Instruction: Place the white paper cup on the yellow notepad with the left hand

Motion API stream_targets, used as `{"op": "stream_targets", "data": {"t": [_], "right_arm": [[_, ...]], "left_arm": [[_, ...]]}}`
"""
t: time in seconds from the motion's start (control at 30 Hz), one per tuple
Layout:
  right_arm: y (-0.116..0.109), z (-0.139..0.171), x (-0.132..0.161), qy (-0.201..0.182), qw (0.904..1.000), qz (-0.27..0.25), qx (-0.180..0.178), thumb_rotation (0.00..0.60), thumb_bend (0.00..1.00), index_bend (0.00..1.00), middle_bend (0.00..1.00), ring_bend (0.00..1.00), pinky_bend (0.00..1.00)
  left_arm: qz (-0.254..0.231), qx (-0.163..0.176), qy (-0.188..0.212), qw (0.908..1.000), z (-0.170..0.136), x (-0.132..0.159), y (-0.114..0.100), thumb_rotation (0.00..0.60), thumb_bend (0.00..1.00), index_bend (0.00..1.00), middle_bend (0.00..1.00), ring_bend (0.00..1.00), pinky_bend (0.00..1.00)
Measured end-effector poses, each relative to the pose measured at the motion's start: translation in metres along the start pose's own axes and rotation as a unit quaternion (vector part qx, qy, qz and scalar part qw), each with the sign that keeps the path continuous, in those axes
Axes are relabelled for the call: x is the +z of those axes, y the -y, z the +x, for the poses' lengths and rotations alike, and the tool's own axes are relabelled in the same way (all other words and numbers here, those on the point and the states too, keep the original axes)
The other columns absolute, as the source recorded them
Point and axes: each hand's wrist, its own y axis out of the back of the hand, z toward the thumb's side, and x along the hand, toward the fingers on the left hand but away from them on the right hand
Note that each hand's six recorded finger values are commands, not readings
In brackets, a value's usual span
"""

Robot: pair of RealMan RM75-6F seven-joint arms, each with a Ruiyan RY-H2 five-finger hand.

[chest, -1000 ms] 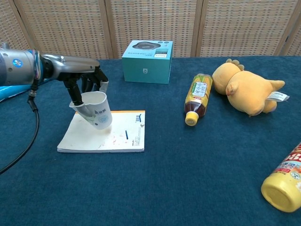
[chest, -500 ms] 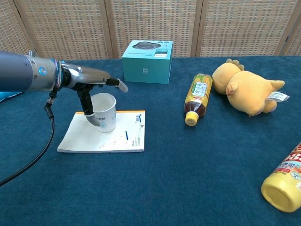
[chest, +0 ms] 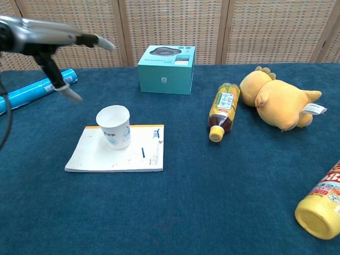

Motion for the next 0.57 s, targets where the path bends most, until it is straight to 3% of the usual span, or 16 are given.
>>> {"op": "stream_targets", "data": {"t": [0.17, 0.4, 0.57], "right_arm": [[0.001, -0.001, -0.003, 0.001, 1.0, -0.002, 0.001, 0.6, 0.0, 0.08, 0.0, 0.0, 0.0], [-0.005, -0.002, 0.001, -0.015, 0.9997, -0.005, -0.019, 0.6, 0.0, 0.07, 0.0, 0.0, 0.0], [-0.003, -0.003, 0.0, -0.024, 0.9994, 0.004, -0.026, 0.6, 0.0, 0.06, 0.0, 0.0, 0.0]], "left_arm": [[-0.023, 0.069, -0.074, 0.9946, -0.054, -0.053, 0.001, 0.6, 0.01, 0.0, 0.0, 0.0, 0.0], [-0.064, 0.127, -0.189, 0.9717, -0.157, -0.118, 0.045, 0.6, 0.02, 0.0, 0.0, 0.0, 0.0], [-0.056, 0.127, -0.196, 0.9709, -0.187, -0.127, 0.073, 0.6, 0.02, 0.0, 0.0, 0.0, 0.0]]}}
